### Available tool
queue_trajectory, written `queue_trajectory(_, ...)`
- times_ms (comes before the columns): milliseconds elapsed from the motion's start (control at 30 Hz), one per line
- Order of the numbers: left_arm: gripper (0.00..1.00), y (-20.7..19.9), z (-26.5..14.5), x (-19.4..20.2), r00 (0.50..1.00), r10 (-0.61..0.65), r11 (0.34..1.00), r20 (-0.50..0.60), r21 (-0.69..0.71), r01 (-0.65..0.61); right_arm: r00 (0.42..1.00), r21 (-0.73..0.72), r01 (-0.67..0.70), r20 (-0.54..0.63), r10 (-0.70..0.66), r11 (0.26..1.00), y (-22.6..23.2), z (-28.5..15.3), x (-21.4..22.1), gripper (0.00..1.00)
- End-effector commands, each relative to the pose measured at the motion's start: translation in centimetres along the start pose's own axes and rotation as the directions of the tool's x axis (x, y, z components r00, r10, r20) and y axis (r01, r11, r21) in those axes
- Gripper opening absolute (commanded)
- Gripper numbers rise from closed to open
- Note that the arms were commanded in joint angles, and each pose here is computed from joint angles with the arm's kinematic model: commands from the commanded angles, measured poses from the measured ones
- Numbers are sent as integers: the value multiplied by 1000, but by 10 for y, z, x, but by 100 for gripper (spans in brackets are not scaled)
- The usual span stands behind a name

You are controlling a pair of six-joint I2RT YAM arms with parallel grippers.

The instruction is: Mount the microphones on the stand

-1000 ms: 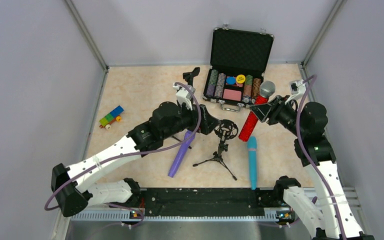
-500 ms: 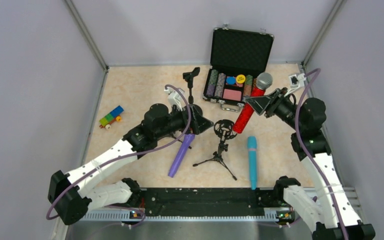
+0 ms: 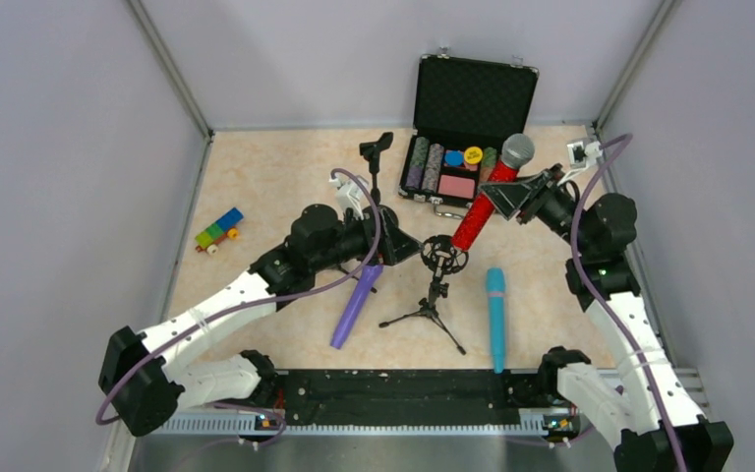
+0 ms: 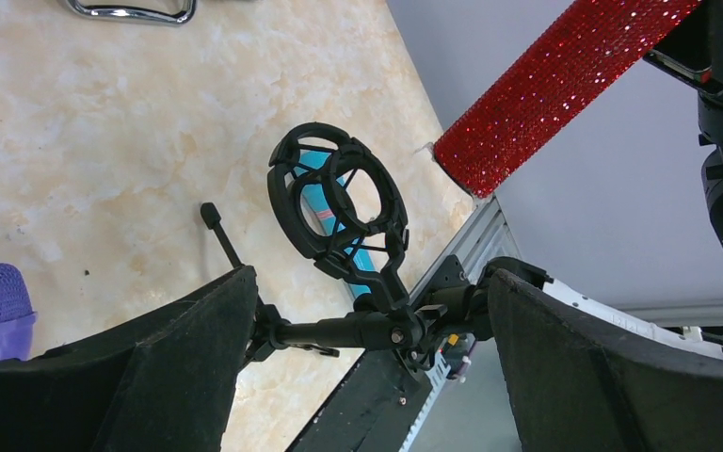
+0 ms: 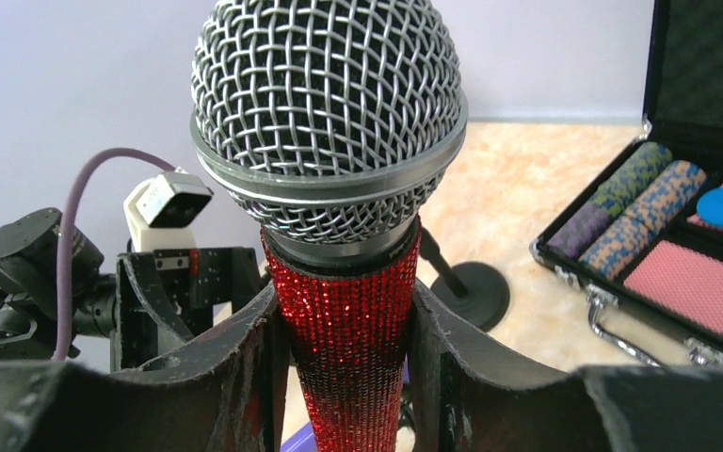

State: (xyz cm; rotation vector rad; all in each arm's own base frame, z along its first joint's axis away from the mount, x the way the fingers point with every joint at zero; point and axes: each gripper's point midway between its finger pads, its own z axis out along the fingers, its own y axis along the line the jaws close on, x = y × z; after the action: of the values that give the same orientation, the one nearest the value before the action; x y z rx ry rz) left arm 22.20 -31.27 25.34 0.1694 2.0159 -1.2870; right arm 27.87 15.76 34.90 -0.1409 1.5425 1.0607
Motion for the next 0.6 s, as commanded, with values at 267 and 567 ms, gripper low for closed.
queue_trajectory(267, 96, 0, 10, 2, 1000, -22, 999, -11, 23, 22, 956, -53, 236, 190, -222, 970, 27, 1, -34, 0)
queue_trajectory(567, 95, 8, 14, 8, 999, -23, 1000, -30, 2, 23, 945, -14, 291, 160, -285, 957, 27, 20, -21, 0)
